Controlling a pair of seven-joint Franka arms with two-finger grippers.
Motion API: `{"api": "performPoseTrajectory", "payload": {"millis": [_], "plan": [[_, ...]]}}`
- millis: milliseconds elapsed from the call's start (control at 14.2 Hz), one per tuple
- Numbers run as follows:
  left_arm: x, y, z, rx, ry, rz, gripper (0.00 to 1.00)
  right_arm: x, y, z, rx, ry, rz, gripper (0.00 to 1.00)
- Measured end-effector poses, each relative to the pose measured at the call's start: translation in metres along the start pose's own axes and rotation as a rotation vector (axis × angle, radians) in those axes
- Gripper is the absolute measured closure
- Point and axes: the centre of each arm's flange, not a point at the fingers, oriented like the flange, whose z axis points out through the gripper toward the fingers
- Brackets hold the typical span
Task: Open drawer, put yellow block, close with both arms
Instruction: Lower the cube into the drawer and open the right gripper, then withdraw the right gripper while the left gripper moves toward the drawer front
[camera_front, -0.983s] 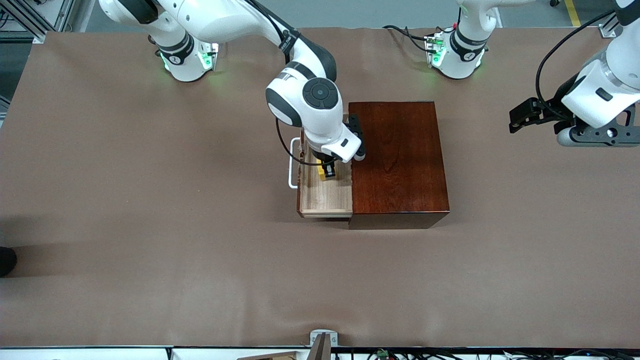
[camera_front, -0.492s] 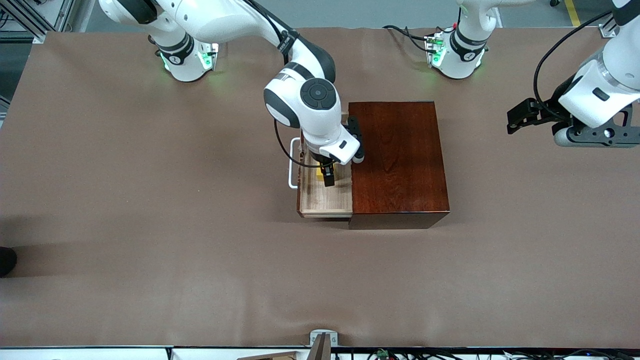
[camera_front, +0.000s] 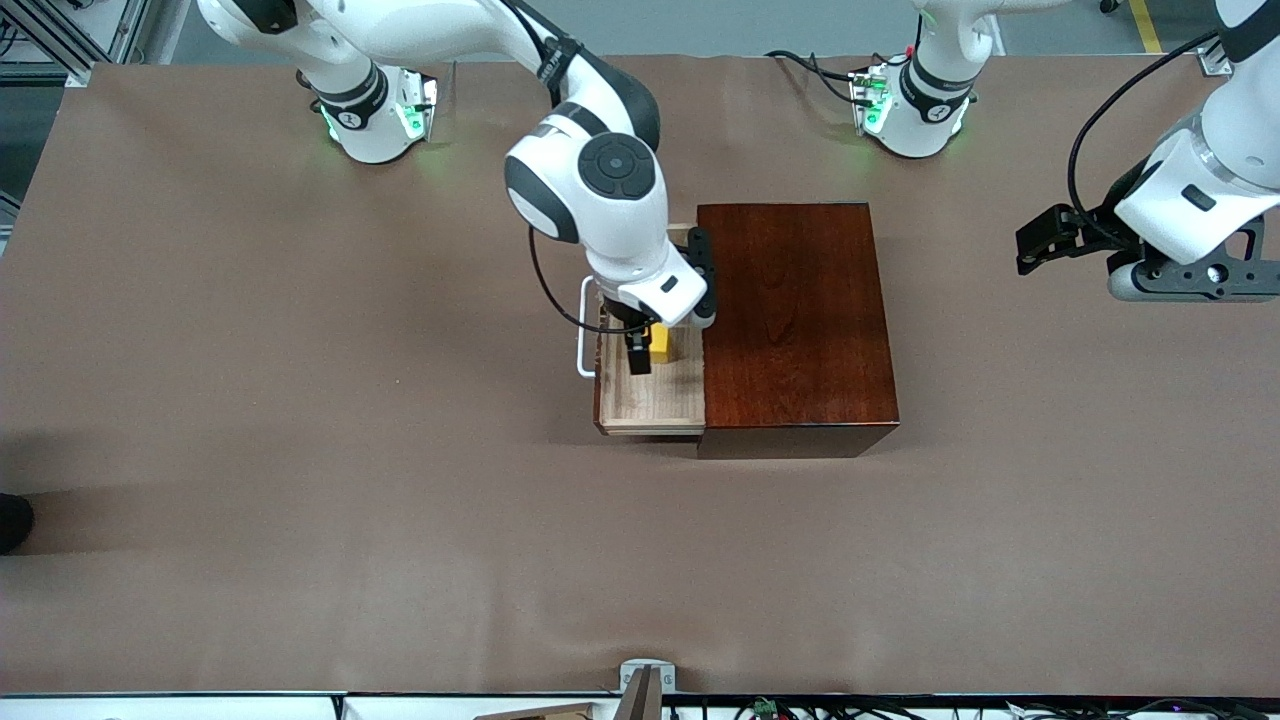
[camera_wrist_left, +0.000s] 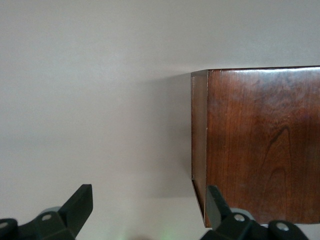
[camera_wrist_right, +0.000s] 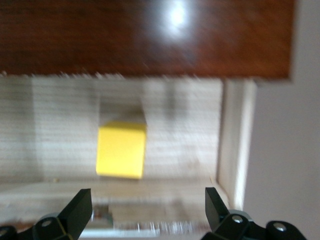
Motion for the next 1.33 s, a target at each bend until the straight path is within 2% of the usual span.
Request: {"api": "performPoseTrajectory", "payload": {"millis": [211,351,632,913,1054,1334], "plan": [[0.0,0.001,0.0,0.0,0.003,0.002,0.0,-0.051,0.033,-0.035,-0.002,-0.034,0.186,0.0],[0.001,0.014,0.0,-0.003,0.02,0.025,0.0,-0.104,0.066,-0.054,-0.002,-0.058,0.289,0.0],[-0.012,0.097,-0.004,-0.01,0.059,0.169,0.0,-0.234,0.128,-0.085,-0.01,-0.085,0.499,0.0],[-0.038,0.167,-0.011,-0.017,0.082,0.291,0.0,-0.348,0.162,-0.103,-0.02,-0.1,0.728,0.0],[-0.055,0.208,-0.01,-0.023,0.087,0.348,0.0,-0.38,0.162,-0.112,-0.015,-0.114,0.831,0.0],[-0.114,0.332,0.014,-0.064,0.11,0.448,0.0,-0.413,0.139,-0.15,0.0,-0.123,1.037,0.0]]}}
